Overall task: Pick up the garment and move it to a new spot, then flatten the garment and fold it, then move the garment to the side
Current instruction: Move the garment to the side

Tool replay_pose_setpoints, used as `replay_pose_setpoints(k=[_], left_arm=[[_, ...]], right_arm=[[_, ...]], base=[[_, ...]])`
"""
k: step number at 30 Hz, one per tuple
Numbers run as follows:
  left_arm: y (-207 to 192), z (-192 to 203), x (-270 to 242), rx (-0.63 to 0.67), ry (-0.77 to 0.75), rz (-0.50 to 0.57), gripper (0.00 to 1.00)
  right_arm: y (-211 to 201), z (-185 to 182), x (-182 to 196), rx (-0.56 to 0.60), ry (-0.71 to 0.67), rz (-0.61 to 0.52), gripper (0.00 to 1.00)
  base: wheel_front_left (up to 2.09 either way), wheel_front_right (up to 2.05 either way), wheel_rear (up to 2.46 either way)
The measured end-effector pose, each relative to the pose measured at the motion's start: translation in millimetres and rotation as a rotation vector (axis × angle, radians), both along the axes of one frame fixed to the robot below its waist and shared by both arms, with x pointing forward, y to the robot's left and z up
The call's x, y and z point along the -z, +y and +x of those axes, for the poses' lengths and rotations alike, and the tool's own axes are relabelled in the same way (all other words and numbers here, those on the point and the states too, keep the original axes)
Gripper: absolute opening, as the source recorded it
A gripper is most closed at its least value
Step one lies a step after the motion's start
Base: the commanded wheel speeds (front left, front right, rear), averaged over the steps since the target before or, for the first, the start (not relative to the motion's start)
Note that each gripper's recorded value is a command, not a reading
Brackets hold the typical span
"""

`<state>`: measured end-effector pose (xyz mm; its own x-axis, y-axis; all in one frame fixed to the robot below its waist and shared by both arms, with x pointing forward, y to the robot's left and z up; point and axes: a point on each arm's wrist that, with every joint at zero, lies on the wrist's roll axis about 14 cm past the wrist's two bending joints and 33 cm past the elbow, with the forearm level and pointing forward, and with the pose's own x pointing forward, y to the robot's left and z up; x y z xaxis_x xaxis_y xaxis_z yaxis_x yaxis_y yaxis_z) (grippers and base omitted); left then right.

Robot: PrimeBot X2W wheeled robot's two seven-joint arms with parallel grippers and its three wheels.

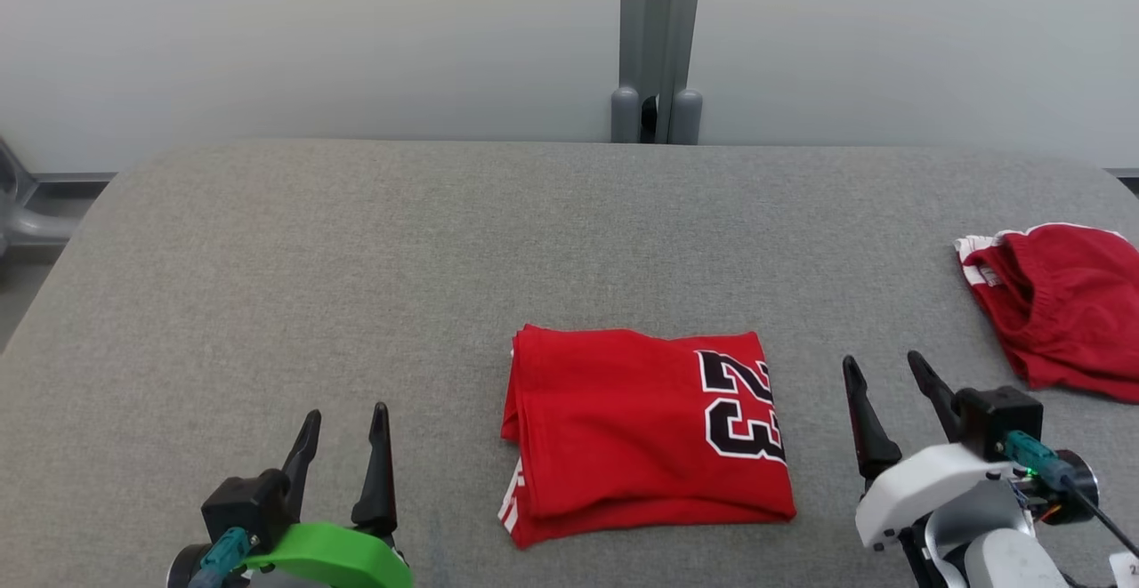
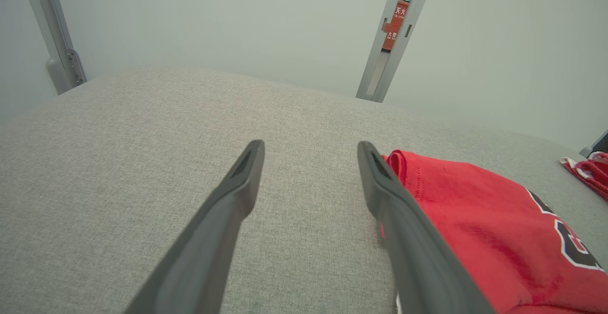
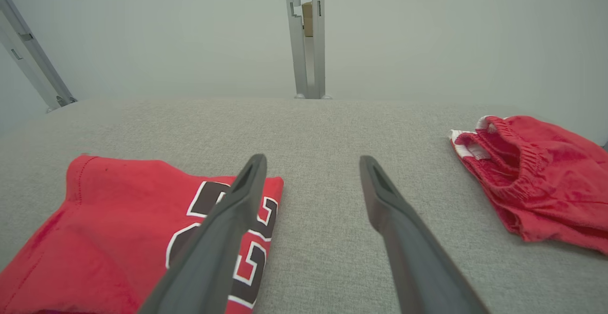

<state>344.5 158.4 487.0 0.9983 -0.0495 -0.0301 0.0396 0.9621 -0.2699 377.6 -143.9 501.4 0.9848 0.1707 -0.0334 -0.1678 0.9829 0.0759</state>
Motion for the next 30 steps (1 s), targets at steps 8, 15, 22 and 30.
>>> replay_pose_setpoints(k=[8, 15, 22, 30], left_arm=[[11, -1, 2, -0.033, 0.004, 0.004, 1.00], [30, -4, 8, -0.093, 0.025, 0.011, 1.00], [46, -5, 17, -0.144, 0.056, 0.016, 1.00], [53, -4, 26, -0.165, 0.084, 0.021, 1.00]], right_arm=[[18, 25, 20, -0.056, 0.154, -0.076, 1.00], [31, 32, 71, -0.094, 0.380, -0.059, 1.00], [55, 31, 111, -0.153, 0.538, -0.010, 1.00], [80, 34, 124, -0.231, 0.601, -0.024, 0.21]], base=[[0.00, 0.00, 0.00], [0.00, 0.00, 0.00], [0.00, 0.00, 0.00], [0.00, 0.00, 0.00]])
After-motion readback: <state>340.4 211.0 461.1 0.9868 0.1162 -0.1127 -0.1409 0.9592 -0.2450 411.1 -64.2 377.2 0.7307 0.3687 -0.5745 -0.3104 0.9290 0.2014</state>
